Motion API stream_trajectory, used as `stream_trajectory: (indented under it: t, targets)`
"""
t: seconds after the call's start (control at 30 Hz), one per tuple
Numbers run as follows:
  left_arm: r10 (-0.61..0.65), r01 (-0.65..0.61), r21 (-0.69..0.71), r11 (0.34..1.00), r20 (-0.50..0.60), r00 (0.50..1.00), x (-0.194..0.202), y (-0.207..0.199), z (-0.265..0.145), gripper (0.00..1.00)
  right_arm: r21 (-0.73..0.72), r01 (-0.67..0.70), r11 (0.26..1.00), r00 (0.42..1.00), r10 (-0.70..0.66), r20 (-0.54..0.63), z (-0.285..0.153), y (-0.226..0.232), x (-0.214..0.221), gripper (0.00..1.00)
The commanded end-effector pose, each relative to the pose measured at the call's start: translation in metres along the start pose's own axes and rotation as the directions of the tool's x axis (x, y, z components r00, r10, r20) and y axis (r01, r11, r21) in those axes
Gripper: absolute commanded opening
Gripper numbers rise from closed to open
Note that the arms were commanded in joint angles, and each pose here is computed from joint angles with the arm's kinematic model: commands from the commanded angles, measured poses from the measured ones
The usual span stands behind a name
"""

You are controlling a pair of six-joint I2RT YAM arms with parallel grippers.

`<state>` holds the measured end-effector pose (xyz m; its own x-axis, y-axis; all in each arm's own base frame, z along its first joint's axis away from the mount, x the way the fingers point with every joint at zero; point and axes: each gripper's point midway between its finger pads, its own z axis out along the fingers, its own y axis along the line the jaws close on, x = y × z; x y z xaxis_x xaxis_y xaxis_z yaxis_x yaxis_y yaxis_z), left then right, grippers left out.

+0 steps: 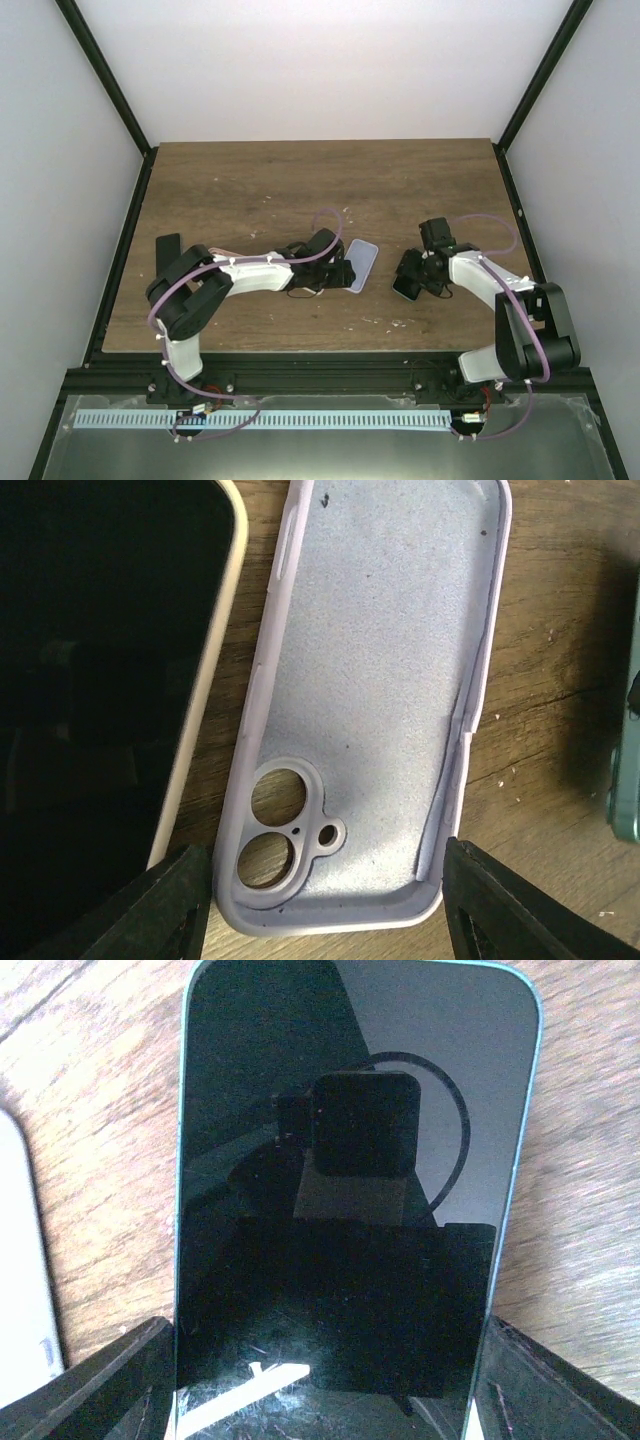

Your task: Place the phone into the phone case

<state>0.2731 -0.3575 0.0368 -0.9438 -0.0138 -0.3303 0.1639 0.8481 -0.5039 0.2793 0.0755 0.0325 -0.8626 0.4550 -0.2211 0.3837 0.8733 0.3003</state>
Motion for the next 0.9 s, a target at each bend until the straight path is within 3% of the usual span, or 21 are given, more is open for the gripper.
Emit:
stream_trajectory:
  t: [0.0,0.27,0.47,0.53,0.6,0.87]
  targets:
    - [0.018,-0.018,0.059,0.998,-0.010,1.000,-0.002,-0.010,0.011,0.65,-0.039,0.025,0.999,1.000,-0.024,0.013,-0.010,0.020,0.000,0.74]
    - [-0.010,0.028,0.284,0.958,-0.062,0.998,0.017,-0.046,0.004,0.64,-0.173,0.131,0.976,0.990,-0.121,0.068,-0.029,0.057,-0.005,0.74]
    - [-0.093,0.094,0.289,0.953,-0.015,0.996,0.000,-0.026,-0.026,0.67,-0.244,0.211,0.946,0.975,-0.189,0.114,-0.039,0.086,-0.009,0.73]
    - [-0.128,0.118,0.284,0.952,0.016,0.992,-0.006,-0.012,-0.038,0.76,-0.267,0.240,0.933,0.969,-0.213,0.124,-0.040,0.097,-0.008,0.73]
    - [-0.136,0.114,0.278,0.954,0.062,0.989,-0.015,-0.004,-0.052,0.99,-0.283,0.266,0.922,0.962,-0.237,0.133,-0.041,0.109,-0.007,0.72]
    - [-0.140,0.117,0.138,0.983,0.165,0.976,-0.024,0.040,-0.088,1.00,-0.299,0.347,0.889,0.937,-0.318,0.142,-0.035,0.147,-0.003,0.72]
